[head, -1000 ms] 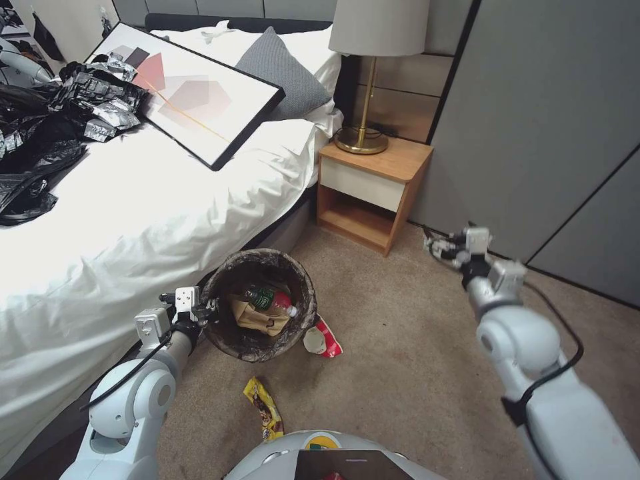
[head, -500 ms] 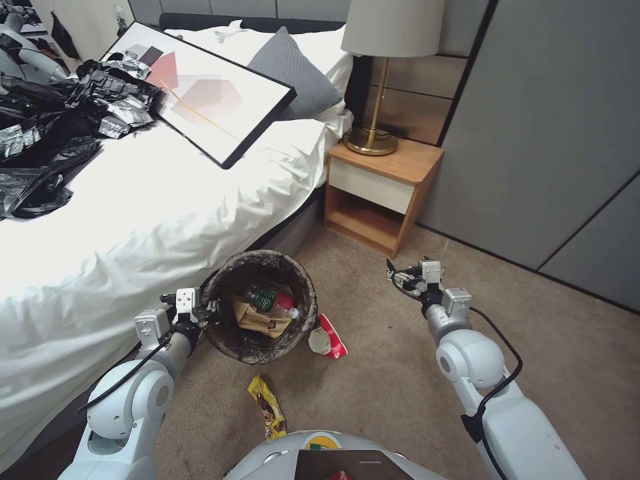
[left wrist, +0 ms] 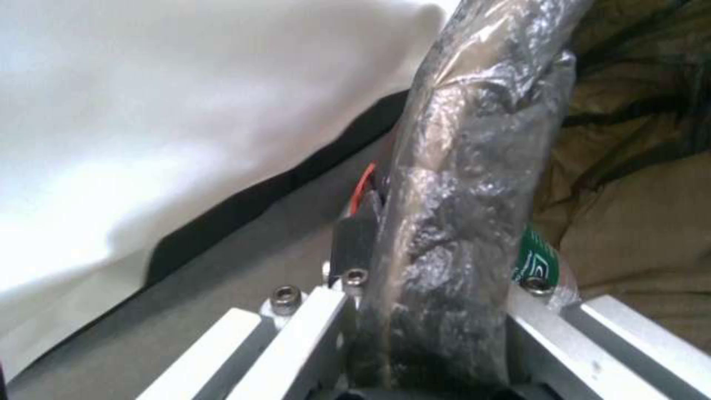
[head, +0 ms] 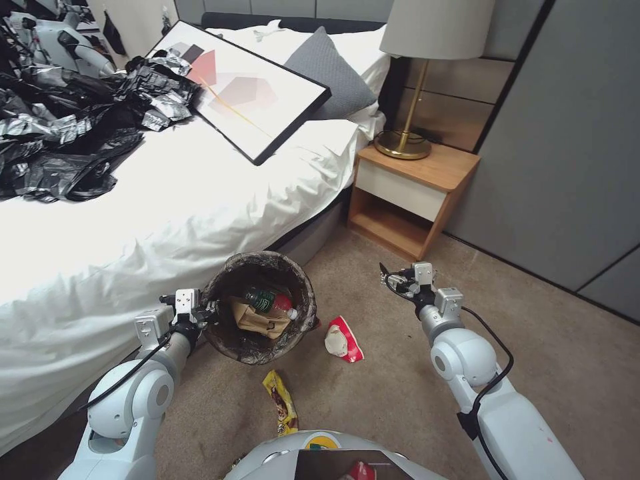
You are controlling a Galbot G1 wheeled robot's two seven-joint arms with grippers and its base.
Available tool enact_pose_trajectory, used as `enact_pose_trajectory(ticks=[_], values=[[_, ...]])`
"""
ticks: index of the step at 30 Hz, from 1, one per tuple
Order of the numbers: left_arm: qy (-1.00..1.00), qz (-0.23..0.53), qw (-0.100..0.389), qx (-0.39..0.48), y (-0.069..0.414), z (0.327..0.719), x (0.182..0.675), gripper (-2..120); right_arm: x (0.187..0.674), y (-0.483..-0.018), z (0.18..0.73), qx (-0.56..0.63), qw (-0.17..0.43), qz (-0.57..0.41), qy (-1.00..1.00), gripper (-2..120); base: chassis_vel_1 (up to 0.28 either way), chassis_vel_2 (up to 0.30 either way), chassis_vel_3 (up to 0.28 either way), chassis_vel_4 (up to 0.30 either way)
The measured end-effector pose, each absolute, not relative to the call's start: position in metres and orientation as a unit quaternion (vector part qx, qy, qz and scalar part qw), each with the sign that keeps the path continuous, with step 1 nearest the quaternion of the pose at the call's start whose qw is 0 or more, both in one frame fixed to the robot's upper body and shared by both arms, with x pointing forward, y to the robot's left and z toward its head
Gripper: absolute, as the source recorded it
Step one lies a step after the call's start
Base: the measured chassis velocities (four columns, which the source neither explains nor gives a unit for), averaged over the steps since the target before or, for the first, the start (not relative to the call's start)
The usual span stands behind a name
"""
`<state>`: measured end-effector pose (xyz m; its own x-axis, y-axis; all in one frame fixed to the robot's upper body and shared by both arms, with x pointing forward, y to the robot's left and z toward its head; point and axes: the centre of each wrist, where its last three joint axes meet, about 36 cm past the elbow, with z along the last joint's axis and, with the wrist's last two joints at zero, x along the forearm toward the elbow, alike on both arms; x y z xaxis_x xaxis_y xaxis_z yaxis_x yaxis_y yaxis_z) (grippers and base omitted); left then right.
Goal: Pick up the trash bin, then pick up the garbage from the floor and place it into the trash bin.
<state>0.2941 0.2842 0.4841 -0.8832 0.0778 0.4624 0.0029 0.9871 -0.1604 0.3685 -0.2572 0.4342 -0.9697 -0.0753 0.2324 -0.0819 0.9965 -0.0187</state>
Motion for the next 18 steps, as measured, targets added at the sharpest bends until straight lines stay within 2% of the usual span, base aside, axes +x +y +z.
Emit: enact_pose_trajectory(ticks=[6,10,12,13,14,16,18], values=[[-0.967,0.079,0.240,-0.019,0.285,0.483,0.295,0,0.368,-0.258,0.434,0.045,0.124,0.022,-0.991,100,0.025,0.017,0.025,0.020],[-0.967,0.077,0.240,-0.019,0.286,0.483,0.295,0,0.370,-0.252,0.433,0.066,0.157,0.041,-0.985,100,0.000,0.000,0.000,0.000],[-0.967,0.075,0.241,-0.019,0.286,0.482,0.295,0,0.384,-0.243,0.431,0.084,0.224,0.058,-0.969,100,0.000,0.000,0.000,0.000],[-0.968,0.074,0.241,-0.018,0.286,0.482,0.295,0,0.393,-0.241,0.429,0.092,0.249,0.058,-0.962,100,0.000,0.000,0.000,0.000],[-0.968,0.074,0.241,-0.018,0.286,0.482,0.295,0,0.393,-0.241,0.429,0.092,0.249,0.058,-0.962,100,0.000,0.000,0.000,0.000],[-0.968,0.072,0.242,-0.017,0.287,0.482,0.295,0,0.416,-0.235,0.415,0.122,0.315,0.057,-0.940,100,0.000,0.000,0.000,0.000],[-0.968,0.072,0.242,-0.016,0.287,0.482,0.295,0,0.420,-0.233,0.412,0.127,0.331,0.054,-0.933,100,0.000,0.000,0.000,0.000]])
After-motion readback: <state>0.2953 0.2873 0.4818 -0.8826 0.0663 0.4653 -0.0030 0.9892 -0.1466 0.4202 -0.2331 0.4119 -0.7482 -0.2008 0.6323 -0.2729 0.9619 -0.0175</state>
